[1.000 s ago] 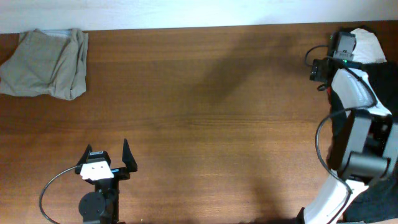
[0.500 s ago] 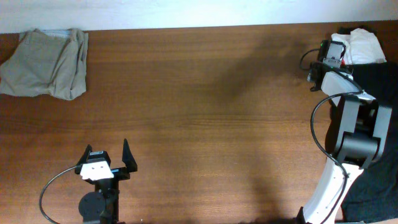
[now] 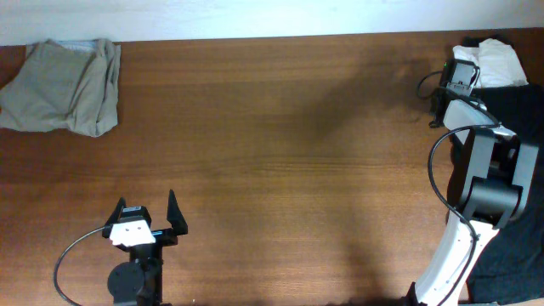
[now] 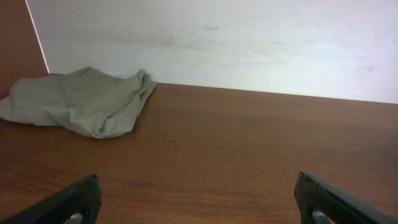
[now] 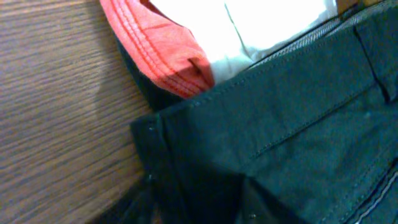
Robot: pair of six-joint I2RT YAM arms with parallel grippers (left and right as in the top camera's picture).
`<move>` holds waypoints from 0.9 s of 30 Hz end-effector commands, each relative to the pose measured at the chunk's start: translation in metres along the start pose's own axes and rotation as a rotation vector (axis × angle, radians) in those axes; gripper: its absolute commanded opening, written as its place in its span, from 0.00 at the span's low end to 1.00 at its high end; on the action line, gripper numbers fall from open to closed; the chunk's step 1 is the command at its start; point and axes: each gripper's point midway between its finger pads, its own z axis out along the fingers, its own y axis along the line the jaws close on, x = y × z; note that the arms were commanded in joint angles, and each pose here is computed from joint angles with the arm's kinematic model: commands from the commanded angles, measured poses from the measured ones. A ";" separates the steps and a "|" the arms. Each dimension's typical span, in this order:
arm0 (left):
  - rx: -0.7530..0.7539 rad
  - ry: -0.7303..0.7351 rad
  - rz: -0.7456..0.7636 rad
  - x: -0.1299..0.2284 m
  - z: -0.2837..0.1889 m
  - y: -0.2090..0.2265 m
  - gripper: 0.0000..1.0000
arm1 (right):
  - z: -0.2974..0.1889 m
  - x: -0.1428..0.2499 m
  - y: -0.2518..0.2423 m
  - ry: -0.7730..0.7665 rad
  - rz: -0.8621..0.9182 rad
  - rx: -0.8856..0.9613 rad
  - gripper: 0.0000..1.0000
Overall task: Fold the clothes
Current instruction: 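Reach the right gripper to the pile and grasp the black shorts, then pull the black shorts with the right gripper onto the table center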
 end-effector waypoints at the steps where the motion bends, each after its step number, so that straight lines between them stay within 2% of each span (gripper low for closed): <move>1: -0.011 0.000 0.019 0.001 0.000 0.002 0.99 | 0.007 0.000 -0.003 0.004 0.012 0.020 0.31; 7: -0.011 0.000 0.019 0.001 0.000 0.002 0.99 | 0.007 0.005 -0.002 0.023 0.084 0.019 0.04; 11: -0.011 0.000 0.019 0.001 0.000 0.002 0.99 | 0.002 0.004 -0.005 0.027 0.081 0.020 0.04; 14: -0.011 0.000 0.019 0.001 0.000 0.002 0.99 | -0.017 -0.014 -0.016 -0.006 0.100 0.019 0.04; 22: -0.011 0.000 0.019 0.001 0.000 0.002 0.99 | -0.105 -0.074 -0.054 -0.149 0.188 0.001 0.04; 24: -0.011 0.000 0.019 0.001 0.000 0.002 0.99 | -0.123 -0.079 -0.040 -0.161 0.168 -0.054 0.04; 27: -0.011 0.000 0.019 0.001 0.000 0.002 0.99 | -0.148 -0.077 0.014 -0.164 0.091 -0.199 0.04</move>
